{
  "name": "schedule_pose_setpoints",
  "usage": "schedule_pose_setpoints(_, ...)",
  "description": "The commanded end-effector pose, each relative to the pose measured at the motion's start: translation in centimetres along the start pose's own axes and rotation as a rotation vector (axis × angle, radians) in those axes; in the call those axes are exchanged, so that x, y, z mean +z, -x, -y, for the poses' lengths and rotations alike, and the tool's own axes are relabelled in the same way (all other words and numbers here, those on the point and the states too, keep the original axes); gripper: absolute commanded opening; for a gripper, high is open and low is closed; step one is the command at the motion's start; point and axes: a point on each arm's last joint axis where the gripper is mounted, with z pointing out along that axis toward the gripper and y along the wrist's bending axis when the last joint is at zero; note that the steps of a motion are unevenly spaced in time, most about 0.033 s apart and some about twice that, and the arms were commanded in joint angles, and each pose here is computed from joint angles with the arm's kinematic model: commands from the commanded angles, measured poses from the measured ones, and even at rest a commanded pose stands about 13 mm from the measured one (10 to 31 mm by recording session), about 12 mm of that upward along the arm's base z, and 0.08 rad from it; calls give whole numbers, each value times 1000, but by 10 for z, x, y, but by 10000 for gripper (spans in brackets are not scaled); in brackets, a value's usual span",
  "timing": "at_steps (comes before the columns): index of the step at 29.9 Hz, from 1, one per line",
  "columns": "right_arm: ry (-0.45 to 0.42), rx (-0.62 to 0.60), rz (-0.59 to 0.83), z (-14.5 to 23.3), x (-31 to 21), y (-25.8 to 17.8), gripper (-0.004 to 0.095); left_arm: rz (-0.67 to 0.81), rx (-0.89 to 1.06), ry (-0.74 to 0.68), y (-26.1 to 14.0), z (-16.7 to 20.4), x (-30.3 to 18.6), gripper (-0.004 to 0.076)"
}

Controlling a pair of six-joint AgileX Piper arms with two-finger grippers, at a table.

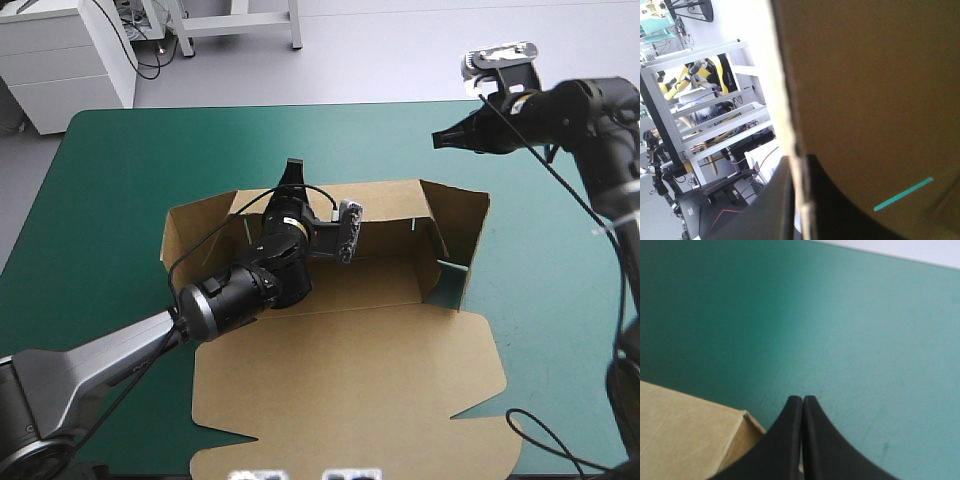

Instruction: Fold the box

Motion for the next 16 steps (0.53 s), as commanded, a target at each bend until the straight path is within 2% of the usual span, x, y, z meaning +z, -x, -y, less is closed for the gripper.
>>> schedule_pose_setpoints(1, 19, 26, -68, 3, 19, 19, -19, 32, -65, -51, 0, 2, -7, -8)
schedule_pose_setpoints(3, 38, 89, -92, 4, 35, 22, -19, 29, -66, -54, 0, 2, -7, -8)
schedule_pose_setpoints(7, 74, 85, -136, 5, 63, 18, -19, 17, -64, -60, -1, 3, -7, -8)
schedule_pose_setpoints(16, 54, 81, -180, 8, 70, 11, -19, 20, -60, -53, 0, 2, -7, -8)
